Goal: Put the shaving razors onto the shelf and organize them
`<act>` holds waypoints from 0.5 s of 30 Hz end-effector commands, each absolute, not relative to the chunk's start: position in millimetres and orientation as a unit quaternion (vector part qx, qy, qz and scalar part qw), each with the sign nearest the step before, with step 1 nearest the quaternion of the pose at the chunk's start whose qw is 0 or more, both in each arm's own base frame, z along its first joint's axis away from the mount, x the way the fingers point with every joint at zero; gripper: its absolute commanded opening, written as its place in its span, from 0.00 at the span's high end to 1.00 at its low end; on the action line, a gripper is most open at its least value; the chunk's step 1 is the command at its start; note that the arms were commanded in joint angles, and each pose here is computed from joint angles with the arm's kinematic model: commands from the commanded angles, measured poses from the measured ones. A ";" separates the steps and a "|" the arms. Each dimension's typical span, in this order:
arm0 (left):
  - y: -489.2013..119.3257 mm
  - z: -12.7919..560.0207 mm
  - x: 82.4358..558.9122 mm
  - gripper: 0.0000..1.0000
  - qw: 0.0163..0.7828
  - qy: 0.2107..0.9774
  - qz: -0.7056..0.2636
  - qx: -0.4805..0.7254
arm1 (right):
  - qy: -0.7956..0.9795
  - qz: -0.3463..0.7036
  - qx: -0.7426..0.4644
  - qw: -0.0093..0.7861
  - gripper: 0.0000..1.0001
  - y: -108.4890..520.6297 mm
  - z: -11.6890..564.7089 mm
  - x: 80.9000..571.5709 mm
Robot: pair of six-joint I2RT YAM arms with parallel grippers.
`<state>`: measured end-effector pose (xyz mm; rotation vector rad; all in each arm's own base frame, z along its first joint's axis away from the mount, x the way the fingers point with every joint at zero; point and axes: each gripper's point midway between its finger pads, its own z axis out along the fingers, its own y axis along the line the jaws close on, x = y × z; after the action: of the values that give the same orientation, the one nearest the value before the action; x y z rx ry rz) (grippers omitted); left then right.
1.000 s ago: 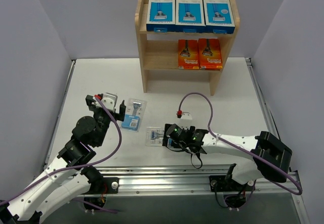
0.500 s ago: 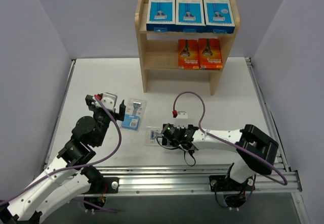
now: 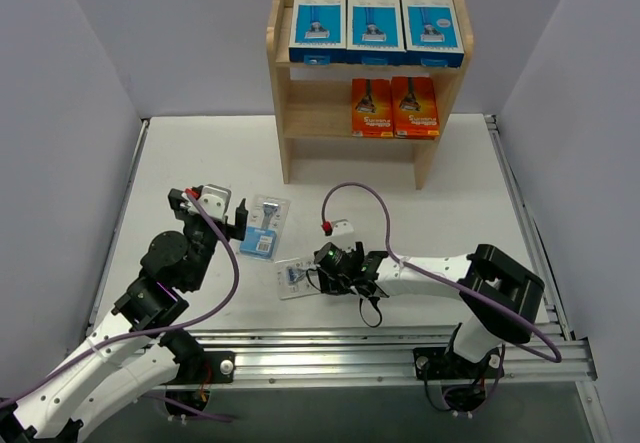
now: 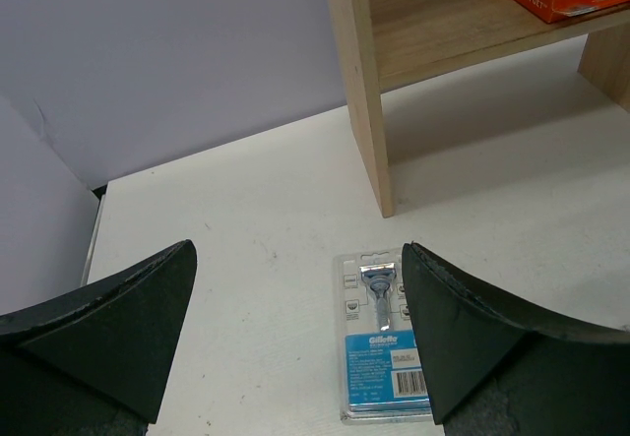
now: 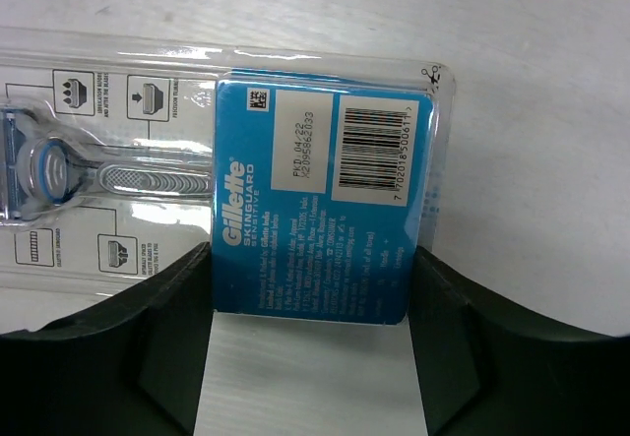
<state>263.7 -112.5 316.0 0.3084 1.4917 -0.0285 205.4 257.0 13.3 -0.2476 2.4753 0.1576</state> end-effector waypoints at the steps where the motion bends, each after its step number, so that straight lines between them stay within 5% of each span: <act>1: -109.6 341.2 260.2 0.06 0.743 0.657 -0.027 0.124 | 0.921 0.097 -0.194 0.323 0.94 285.2 23.2 212.2; 9: -108.5 341.6 260.0 0.06 0.744 0.656 -0.026 0.122 | 0.861 0.137 -0.367 0.325 0.93 316.2 57.0 230.2; 15: -109.1 341.2 259.4 0.06 0.745 0.656 -0.029 0.121 | 0.772 0.144 -0.474 0.398 0.92 308.0 98.4 262.9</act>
<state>262.3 -111.2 318.3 0.3025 1.4845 -0.0322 246.2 302.1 56.8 -1.0187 2.2129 0.3489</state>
